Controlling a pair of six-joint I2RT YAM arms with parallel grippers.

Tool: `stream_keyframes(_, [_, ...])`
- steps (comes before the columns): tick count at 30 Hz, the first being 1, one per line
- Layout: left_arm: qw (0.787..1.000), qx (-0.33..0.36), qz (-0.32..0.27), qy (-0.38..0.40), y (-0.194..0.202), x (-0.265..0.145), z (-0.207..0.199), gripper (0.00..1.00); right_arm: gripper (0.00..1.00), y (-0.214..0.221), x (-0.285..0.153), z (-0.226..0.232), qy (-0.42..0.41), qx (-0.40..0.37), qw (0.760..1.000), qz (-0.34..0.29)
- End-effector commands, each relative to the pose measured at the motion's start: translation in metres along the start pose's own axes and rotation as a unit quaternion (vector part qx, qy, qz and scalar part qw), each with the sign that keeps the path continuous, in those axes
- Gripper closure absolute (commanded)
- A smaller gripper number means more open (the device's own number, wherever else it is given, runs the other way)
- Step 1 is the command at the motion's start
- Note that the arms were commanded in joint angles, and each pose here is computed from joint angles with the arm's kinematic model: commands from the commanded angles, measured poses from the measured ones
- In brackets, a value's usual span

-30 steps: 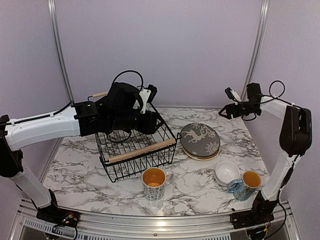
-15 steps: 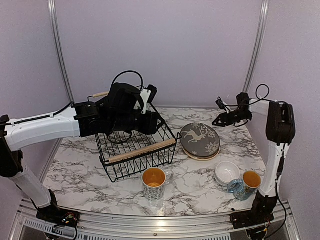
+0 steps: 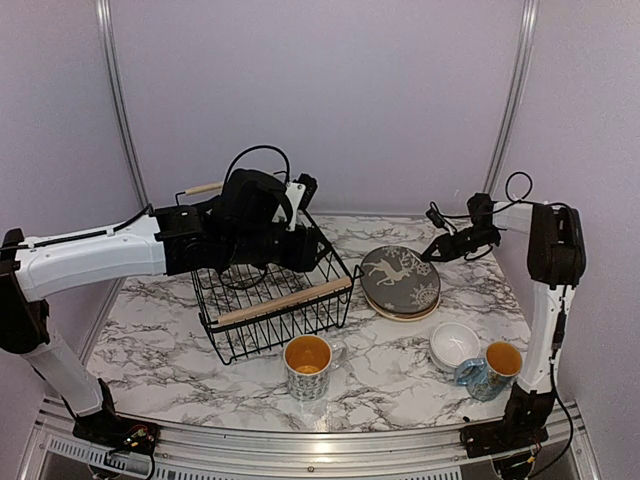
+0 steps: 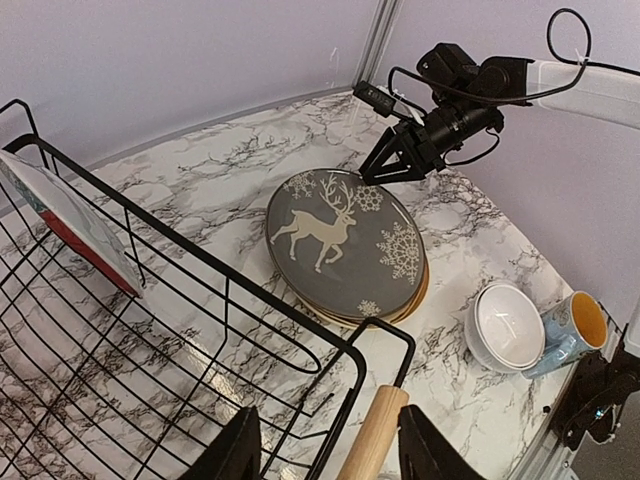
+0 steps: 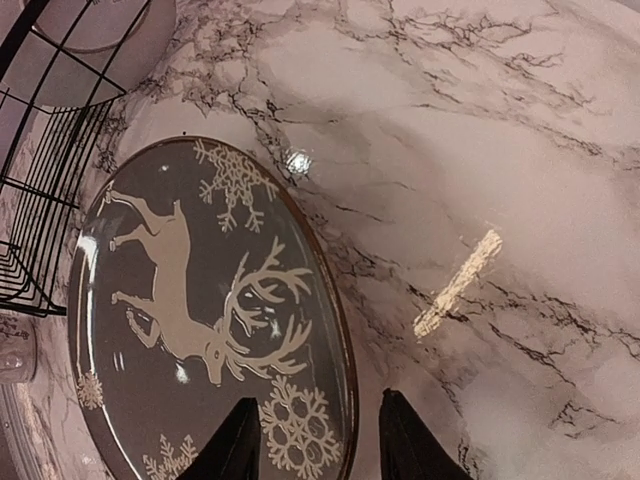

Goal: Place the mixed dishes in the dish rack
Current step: Grab the plate from the plate.

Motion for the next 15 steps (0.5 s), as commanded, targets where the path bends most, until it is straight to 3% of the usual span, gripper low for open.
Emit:
stream_keyframes(1, [1.0, -0.001, -0.001, 0.005, -0.0041, 0.0018, -0.0077, 0.51, 0.62, 0.0093, 0.0091, 0.0053, -0.017, 0.003, 1.0, 0.017])
stream_keyframes(7, [1.0, -0.003, -0.002, 0.004, -0.0033, 0.0003, -0.01, 0.51, 0.71, 0.0144, 0.0125, 0.0046, -0.024, 0.011, 0.999, 0.027])
stream_keyframes(11, [1.0, 0.001, 0.002, 0.0, 0.001, 0.004, -0.011, 0.51, 0.86, 0.0142, 0.0115, 0.0072, -0.028, 0.011, 0.999, 0.025])
stream_keyframes(15, [1.0, 0.005, 0.003, 0.002, 0.0023, 0.008, -0.014, 0.51, 0.95, 0.0087, 0.0035, 0.012, -0.021, 0.004, 1.0, 0.019])
Point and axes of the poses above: each gripper's point midway between its finger pads, its own x axis out along the fingers, its own z axis along the line the jaws close on, y = z × x, the point moved 2 cm from there along -x, back along the fingers, and after that the axes turned 1 degree about x, right-handed, at the moved point
